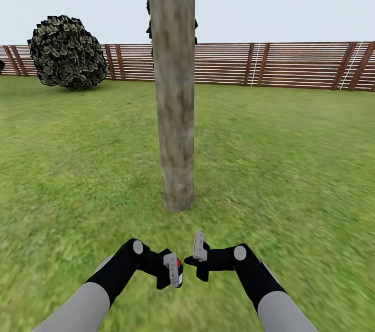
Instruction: In the garden, pick up the pesticide atomizer on the floor and spray pesticide onto both trees until each tree trunk is fully covered.
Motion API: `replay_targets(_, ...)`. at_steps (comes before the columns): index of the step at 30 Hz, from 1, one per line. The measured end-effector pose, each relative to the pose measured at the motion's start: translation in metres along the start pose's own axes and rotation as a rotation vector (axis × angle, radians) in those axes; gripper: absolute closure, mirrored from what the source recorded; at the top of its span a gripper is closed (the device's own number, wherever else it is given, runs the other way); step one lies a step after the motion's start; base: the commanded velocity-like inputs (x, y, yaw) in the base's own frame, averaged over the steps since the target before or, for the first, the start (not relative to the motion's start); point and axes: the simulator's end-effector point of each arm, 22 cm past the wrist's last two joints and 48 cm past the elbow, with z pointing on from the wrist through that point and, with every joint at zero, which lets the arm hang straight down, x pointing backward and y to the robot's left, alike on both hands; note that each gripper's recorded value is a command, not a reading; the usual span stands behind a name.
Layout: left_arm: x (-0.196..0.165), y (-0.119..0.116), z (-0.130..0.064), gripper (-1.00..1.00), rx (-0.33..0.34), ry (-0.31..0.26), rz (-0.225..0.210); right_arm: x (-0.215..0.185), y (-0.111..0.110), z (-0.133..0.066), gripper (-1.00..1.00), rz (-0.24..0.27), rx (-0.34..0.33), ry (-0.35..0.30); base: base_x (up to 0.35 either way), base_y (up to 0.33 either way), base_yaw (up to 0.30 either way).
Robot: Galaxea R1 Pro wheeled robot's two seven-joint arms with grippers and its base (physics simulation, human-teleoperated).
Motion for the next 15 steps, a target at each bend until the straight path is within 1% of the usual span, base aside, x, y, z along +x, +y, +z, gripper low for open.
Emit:
replay_targets(6,-0.008,-0.003,0.004,1.00,0.006,-0.012,0.004,0.000,0.000,0.000,1.00,0.000,0.001,0.000,0.000,0.000,0.000)
replay_targets(15,-0.011,-0.002,0.004,1.00,0.004,-0.015,0.007,0.000,-0.001,0.000,1.00,-0.001,0.002,0.000,0.000,0.000,0.000)
